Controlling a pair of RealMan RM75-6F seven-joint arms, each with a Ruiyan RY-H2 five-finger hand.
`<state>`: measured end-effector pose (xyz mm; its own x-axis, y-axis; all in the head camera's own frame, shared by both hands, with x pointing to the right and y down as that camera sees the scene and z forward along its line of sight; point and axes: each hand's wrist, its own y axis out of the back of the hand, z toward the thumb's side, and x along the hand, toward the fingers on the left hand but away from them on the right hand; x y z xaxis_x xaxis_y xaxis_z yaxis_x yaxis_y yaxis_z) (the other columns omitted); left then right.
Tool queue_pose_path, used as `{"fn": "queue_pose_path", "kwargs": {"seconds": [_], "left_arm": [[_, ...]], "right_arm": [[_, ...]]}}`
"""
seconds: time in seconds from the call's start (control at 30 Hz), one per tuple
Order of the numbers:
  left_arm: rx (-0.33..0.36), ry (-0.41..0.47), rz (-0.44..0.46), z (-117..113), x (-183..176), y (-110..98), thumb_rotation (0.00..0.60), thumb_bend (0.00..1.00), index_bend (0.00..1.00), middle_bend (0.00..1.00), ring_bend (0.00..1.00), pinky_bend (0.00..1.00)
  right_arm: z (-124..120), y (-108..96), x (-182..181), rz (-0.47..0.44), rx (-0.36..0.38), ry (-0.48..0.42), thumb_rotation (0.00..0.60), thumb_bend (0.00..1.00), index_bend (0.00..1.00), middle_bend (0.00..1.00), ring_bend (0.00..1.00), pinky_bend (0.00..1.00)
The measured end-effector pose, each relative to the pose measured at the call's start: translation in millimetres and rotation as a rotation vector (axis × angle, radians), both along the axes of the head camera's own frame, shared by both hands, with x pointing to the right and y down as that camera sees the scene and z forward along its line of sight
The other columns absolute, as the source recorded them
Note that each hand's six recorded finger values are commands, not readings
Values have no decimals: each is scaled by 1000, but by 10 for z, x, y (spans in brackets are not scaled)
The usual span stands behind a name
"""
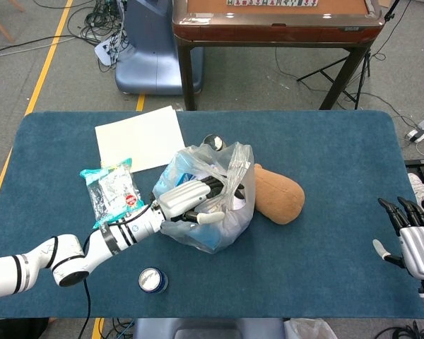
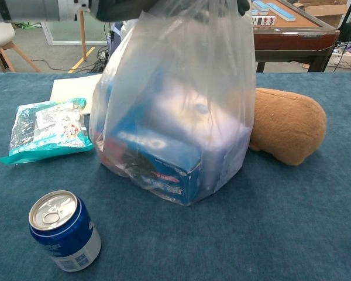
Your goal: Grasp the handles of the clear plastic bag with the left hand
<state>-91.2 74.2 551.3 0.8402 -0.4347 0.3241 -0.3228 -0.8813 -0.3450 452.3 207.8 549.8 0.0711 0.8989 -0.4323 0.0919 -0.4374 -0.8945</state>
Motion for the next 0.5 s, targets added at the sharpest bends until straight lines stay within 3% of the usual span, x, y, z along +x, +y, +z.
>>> {"fn": "queue_pose_path", "kwargs": {"seconds": [0.27,0.5], "left_arm": [[-133,64,-35,-65,130,-34,0,97,193,98,29,0],[-298,152,-74,-184,215,-45,0,97,192,98,29,0]], "right_arm": [[-2,-2,13,3,1,1,600,308,92,197,41,96],[14,-8,20,6,-2,0,600,308,92,199,41,96]]}}
